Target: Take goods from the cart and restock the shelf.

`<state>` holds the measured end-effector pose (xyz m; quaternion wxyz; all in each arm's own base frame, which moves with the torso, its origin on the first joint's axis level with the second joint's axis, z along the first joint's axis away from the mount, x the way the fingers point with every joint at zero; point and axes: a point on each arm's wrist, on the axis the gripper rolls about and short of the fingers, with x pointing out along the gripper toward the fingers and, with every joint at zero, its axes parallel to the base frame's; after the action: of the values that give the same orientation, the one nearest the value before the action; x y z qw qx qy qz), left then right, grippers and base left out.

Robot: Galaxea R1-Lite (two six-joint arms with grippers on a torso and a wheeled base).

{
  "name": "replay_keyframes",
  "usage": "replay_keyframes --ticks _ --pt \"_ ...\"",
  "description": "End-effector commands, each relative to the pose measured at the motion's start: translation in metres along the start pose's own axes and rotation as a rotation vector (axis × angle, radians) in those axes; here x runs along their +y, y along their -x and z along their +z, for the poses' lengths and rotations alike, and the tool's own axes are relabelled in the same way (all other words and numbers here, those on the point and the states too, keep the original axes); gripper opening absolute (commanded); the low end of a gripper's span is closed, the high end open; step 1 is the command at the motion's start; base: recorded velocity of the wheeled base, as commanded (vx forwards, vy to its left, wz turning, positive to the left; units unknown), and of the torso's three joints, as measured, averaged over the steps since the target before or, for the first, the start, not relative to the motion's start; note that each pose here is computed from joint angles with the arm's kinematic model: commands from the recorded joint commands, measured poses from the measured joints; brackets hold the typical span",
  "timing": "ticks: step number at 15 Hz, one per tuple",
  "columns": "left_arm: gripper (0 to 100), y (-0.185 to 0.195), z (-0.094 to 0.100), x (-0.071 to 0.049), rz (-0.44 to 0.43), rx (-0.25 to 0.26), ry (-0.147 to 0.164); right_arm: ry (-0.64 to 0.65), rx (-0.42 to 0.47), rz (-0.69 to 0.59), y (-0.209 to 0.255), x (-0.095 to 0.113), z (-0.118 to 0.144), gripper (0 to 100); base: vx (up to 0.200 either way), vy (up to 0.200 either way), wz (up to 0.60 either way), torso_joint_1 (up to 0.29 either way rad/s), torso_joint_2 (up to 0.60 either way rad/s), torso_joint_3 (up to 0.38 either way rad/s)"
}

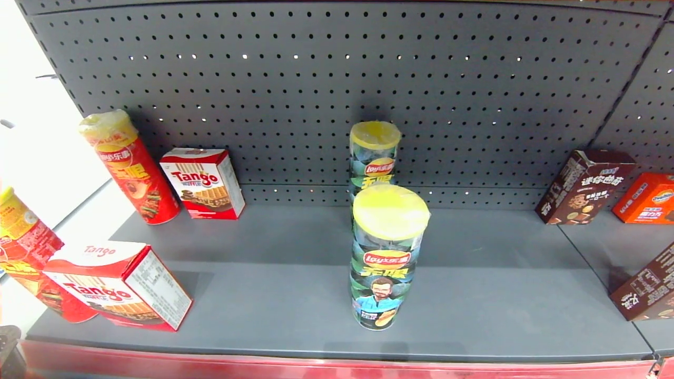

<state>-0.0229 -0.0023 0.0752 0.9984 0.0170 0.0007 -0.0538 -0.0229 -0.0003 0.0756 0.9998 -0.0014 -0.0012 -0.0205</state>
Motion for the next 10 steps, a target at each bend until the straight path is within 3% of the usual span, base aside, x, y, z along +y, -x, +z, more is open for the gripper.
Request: replay_keyframes --ticks 1,10 --pt "100 0.0000 0.0000 0.0000 0.000 0.000 -0.001 0.000 0.001 0.000 -0.0001 0.0000 0.0001 100 0.000 0.000 0.00 0.000 0.00 0.000" --pt "100 0.0000 0.0000 0.0000 -0.001 0.000 0.000 0.003 0.001 0.001 -0.0001 0.0000 0.0001 100 0.000 0.000 0.00 0.000 0.00 0.000"
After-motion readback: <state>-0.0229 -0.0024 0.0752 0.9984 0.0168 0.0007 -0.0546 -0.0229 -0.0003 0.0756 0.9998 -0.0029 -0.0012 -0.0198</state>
